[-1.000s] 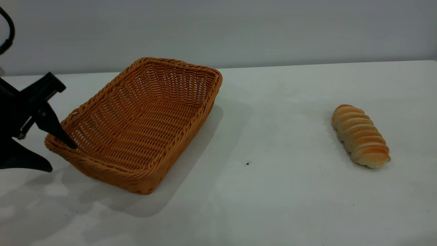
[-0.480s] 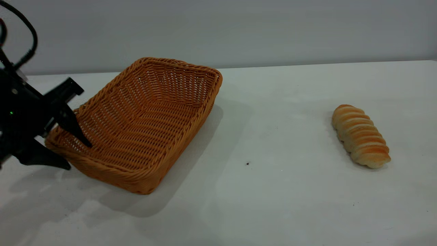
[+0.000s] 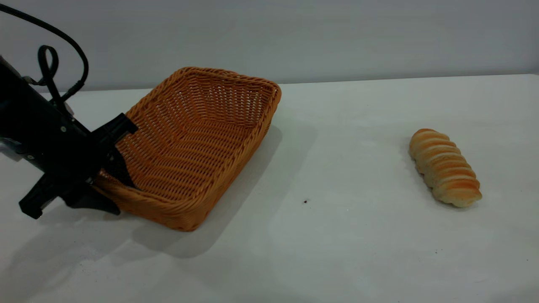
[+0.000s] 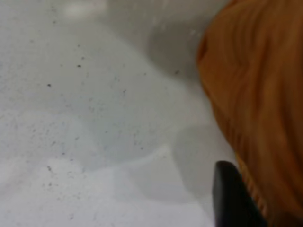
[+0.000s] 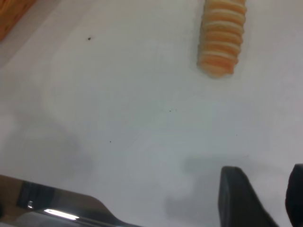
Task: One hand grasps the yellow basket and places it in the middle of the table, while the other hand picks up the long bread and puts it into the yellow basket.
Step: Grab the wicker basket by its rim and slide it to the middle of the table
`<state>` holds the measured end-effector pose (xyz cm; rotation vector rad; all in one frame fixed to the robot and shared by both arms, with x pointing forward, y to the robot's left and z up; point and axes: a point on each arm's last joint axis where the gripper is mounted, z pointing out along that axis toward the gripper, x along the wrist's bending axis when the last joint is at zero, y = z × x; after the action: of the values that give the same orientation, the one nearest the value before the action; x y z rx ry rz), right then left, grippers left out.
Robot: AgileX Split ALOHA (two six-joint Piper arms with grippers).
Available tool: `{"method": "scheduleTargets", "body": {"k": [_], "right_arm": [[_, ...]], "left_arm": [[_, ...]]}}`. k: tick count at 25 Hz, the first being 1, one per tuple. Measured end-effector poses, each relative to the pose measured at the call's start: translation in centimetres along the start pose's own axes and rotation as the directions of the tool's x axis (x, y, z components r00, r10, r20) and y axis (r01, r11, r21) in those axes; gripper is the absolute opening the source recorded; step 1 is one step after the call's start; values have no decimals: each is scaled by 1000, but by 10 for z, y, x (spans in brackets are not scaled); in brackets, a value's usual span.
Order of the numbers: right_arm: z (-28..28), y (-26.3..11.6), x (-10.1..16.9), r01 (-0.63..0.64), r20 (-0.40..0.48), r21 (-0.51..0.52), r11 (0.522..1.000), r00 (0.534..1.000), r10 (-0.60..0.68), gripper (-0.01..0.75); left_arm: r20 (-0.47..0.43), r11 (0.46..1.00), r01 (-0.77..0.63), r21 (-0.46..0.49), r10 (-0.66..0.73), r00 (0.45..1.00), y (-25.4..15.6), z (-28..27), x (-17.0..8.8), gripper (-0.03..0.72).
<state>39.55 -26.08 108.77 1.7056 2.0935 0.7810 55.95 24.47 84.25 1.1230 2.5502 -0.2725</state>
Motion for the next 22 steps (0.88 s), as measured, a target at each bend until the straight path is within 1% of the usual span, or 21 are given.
{"method": "scheduleTargets", "body": {"k": [4, 6, 9, 11, 14, 17, 19, 22], "right_arm": [[0, 0, 0, 0, 0, 0, 1000, 1000, 0, 291], [0, 0, 0, 0, 0, 0, 1000, 1000, 0, 291], [0, 0, 0, 1, 1, 0, 1000, 1000, -1, 291], [0, 0, 0, 1, 2, -2, 1000, 1000, -1, 291], [0, 0, 0, 2, 3, -4, 1000, 1000, -2, 291], [0, 0, 0, 2, 3, -4, 1000, 1000, -2, 291], [0, 0, 0, 2, 3, -4, 1000, 1000, -2, 291], [0, 0, 0, 2, 3, -5, 1000, 1000, -2, 291]], "left_arm": [[20, 999, 47, -10, -47, 999, 2, 0, -3, 109], [14, 1000, 7, 4, -7, 1000, 1, 0, -3, 103], [19, 1000, -3, 8, 3, 1000, -1, -3, -5, 105], [30, 999, -45, -6, 45, 999, 0, -8, -8, 105], [75, 988, -149, -31, 151, 986, 3, -23, -22, 105], [134, 966, -257, -22, 257, 957, 4, -40, -39, 105], [169, 945, -327, 5, 321, 932, 3, -48, -48, 105], [199, 904, -423, 61, 405, 892, -2, -52, -53, 105]]}}
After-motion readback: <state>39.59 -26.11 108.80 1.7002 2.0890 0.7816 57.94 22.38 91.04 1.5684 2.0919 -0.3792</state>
